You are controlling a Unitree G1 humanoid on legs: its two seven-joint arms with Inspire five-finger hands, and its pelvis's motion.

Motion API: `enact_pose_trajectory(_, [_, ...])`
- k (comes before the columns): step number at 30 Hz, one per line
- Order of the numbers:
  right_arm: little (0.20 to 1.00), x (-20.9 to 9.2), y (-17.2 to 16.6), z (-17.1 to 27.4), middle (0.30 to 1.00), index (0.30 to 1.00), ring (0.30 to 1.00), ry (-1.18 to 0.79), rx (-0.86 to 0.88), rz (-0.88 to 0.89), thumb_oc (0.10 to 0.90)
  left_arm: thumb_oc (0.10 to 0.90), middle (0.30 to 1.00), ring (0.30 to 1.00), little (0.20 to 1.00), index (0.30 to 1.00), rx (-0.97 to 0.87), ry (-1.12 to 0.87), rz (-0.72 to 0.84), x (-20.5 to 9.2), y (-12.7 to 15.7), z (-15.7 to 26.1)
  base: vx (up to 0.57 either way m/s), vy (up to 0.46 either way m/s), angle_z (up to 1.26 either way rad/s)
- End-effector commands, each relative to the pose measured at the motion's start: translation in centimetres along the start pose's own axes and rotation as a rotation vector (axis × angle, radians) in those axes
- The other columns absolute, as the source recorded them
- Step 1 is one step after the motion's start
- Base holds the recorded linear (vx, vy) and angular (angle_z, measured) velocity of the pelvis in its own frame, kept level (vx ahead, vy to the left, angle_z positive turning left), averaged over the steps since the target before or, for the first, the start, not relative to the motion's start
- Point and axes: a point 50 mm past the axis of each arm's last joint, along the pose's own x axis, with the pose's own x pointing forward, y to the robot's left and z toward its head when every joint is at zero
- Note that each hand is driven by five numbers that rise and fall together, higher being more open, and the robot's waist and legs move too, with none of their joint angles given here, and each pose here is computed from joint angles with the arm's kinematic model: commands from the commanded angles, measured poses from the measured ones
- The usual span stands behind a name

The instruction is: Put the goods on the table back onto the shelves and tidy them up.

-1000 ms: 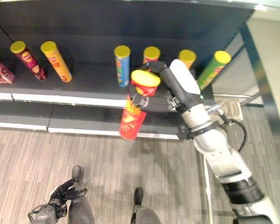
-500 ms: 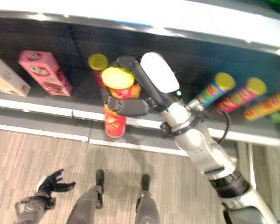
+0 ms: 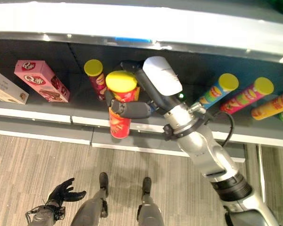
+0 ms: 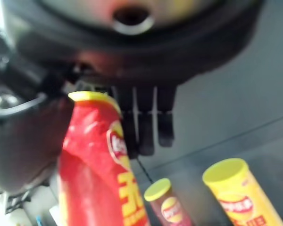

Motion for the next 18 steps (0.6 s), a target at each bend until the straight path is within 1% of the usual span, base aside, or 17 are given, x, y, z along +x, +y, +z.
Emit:
enact_pose_trajectory(1, [0.300, 0.8, -3.9, 2.5, 0.300, 0.300, 0.300, -0.164, -0.066, -0.219, 0.400, 0.800, 0.900, 0.900, 0.900, 0.900, 0.059, 0.014, 0.032, -0.4, 1.4, -1.0, 0.04, 0.014, 0.01])
enact_pose_trajectory(4, [0.300, 0.3, -4.2, 2.0, 0.300, 0.300, 0.300, -0.135, -0.116, -0.231, 0.400, 0.800, 0.900, 0.900, 0.900, 0.900, 0.079, 0.016, 0.027, -0.5, 1.3, -1.1, 0.00, 0.000, 0.00])
enact_pose_trajectory(6, [0.300, -0.5, -4.9, 0.3, 0.300, 0.300, 0.300, -0.046, -0.256, -0.278, 0.400, 0.800, 0.900, 0.900, 0.900, 0.900, 0.093, 0.007, 0.028, -0.6, 1.3, -1.0, 0.00, 0.000, 0.00])
enact_pose_trajectory(11, [0.300, -1.4, -6.7, -2.0, 0.300, 0.300, 0.300, 0.063, -0.475, -0.390, 0.400, 0.800, 0.900, 0.900, 0.900, 0.900, 0.114, -0.002, 0.036, -0.6, 1.2, -0.9, -0.02, -0.004, 0.00])
enact_pose_trajectory(14, [0.300, -1.9, -7.7, -3.1, 0.300, 0.300, 0.300, 0.118, -0.557, -0.456, 0.400, 0.800, 0.900, 0.900, 0.900, 0.900, 0.123, -0.014, 0.032, -0.6, 1.0, -0.7, -0.05, 0.000, 0.04])
enact_pose_trajectory(16, [0.300, -1.8, -8.6, -3.9, 0.300, 0.300, 0.300, 0.152, -0.624, -0.543, 0.400, 0.800, 0.900, 0.900, 0.900, 0.900, 0.134, -0.035, 0.028, -0.5, 0.7, -0.3, -0.08, 0.001, 0.00])
enact_pose_trajectory(18, [0.300, -1.7, -8.7, -4.1, 0.300, 0.300, 0.300, 0.155, -0.633, -0.563, 0.400, 0.800, 0.900, 0.900, 0.900, 0.900, 0.135, -0.049, 0.027, -0.4, 0.7, 0.0, -0.06, 0.003, 0.01])
